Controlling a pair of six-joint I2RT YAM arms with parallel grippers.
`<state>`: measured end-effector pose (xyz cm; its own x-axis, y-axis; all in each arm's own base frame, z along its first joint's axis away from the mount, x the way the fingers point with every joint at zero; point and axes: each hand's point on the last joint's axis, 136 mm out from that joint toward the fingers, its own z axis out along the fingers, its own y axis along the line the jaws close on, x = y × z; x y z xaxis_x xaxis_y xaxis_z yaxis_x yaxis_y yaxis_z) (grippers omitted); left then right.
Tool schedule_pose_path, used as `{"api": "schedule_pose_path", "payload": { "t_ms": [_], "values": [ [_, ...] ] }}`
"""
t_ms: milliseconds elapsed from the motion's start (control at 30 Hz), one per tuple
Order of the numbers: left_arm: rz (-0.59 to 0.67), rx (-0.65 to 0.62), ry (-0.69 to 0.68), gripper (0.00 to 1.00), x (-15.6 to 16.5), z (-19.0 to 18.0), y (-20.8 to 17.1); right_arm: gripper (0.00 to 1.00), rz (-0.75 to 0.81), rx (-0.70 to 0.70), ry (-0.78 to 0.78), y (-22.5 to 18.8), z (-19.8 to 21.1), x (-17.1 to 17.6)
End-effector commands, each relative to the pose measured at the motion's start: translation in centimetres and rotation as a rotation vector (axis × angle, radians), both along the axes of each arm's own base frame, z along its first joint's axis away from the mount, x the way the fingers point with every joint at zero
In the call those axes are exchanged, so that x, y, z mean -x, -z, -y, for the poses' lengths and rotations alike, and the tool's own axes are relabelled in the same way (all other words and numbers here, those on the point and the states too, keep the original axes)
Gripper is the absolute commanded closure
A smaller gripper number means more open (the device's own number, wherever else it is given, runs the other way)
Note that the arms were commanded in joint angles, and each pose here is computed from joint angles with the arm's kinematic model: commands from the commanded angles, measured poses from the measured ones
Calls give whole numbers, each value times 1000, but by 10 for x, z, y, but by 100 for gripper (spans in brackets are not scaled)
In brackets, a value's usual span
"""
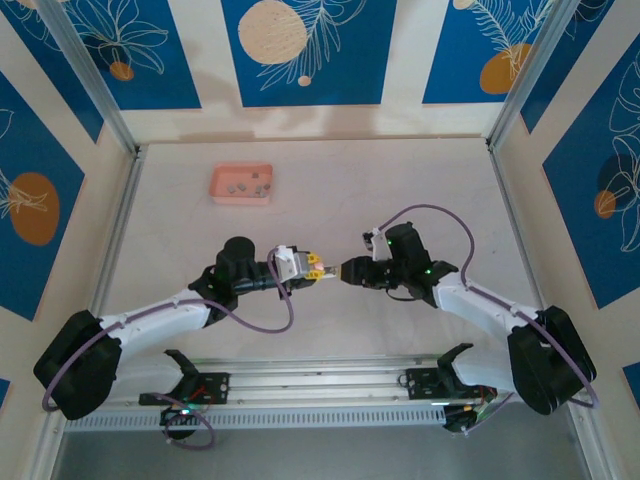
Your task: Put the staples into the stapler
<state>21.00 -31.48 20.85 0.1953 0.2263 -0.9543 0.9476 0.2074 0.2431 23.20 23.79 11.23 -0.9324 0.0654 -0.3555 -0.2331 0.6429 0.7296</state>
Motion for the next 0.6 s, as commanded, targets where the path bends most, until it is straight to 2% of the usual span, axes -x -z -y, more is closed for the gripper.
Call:
{"api": "schedule_pose_path", "payload": {
  "t_ms": [0,167,300,433,567],
  "values": [
    [43,82,22,90,4,3,-27,55,1,-29,-19,1,-6,3],
    [26,75,1,90,0,3,-30,54,44,-26,9,4,-1,4],
    [29,55,-11,90,-2,2,-28,53,164,-1,14,-10,9,4],
    [21,23,-4,90,-1,2,-24,52,386,30,-16,-35,20,4],
    [21,23,14,90,2,3,-24,49,732,73,-231,-60,15,20]
  ]
}}
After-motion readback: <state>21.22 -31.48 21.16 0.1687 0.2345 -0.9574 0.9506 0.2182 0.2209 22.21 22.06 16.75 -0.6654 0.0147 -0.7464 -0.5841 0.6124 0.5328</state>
